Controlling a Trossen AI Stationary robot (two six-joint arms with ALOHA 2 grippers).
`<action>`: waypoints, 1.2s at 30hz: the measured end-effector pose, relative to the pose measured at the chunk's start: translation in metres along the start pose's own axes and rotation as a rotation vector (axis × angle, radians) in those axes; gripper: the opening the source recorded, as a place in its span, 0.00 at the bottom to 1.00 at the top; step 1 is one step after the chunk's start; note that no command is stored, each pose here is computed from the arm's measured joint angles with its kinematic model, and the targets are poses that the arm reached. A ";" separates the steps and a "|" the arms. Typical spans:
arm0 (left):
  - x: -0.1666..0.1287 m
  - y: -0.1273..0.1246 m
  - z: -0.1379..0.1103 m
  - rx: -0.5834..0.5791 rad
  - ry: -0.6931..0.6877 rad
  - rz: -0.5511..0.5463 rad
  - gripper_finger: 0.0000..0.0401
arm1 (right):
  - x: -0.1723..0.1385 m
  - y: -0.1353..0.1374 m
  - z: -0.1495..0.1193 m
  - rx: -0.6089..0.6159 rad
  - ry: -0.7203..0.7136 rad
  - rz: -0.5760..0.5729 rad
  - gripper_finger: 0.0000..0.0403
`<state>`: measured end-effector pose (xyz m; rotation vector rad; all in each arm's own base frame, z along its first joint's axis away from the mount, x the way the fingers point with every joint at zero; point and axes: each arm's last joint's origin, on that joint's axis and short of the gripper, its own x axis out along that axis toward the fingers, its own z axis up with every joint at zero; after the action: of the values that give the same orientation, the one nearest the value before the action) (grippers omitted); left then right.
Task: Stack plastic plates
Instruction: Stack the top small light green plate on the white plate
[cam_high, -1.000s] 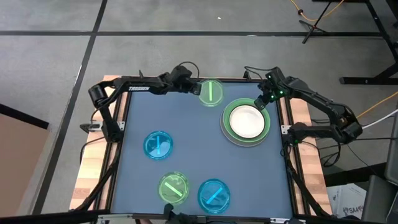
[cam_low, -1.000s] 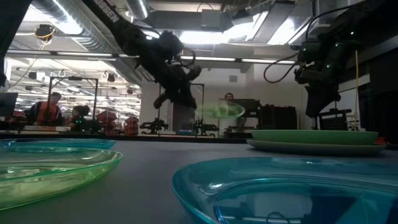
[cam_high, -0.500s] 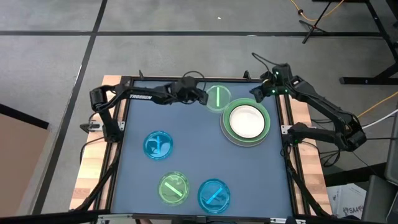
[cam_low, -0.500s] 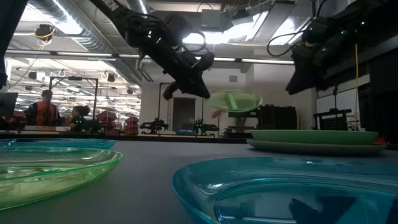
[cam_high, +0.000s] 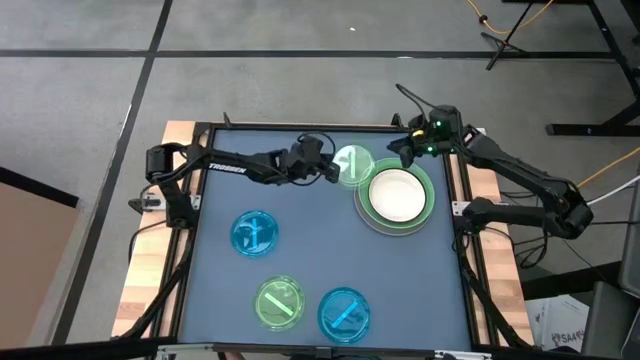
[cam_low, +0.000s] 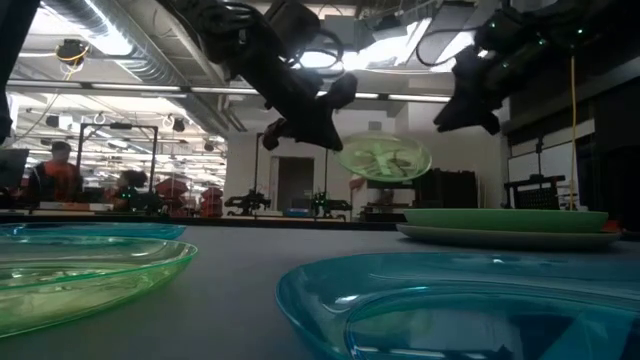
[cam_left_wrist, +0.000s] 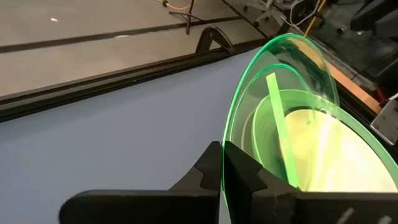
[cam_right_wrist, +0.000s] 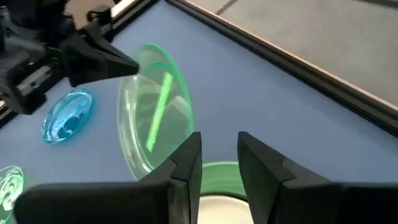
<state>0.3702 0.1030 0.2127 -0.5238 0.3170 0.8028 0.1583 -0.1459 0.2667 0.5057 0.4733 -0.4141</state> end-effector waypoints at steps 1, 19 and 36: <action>-0.001 -0.001 -0.001 0.002 -0.005 0.005 0.00 | 0.002 0.004 0.000 -0.003 -0.006 -0.009 0.23; -0.007 -0.011 -0.007 0.016 -0.032 0.020 0.00 | 0.017 0.050 -0.009 -0.100 -0.046 -0.171 0.23; -0.017 -0.030 -0.012 0.034 -0.077 -0.054 0.00 | 0.039 0.057 -0.016 -0.122 0.014 -0.136 0.23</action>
<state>0.3808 0.0694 0.2204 -0.4669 0.2440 0.7624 0.2125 -0.1014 0.2542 0.3602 0.5451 -0.5090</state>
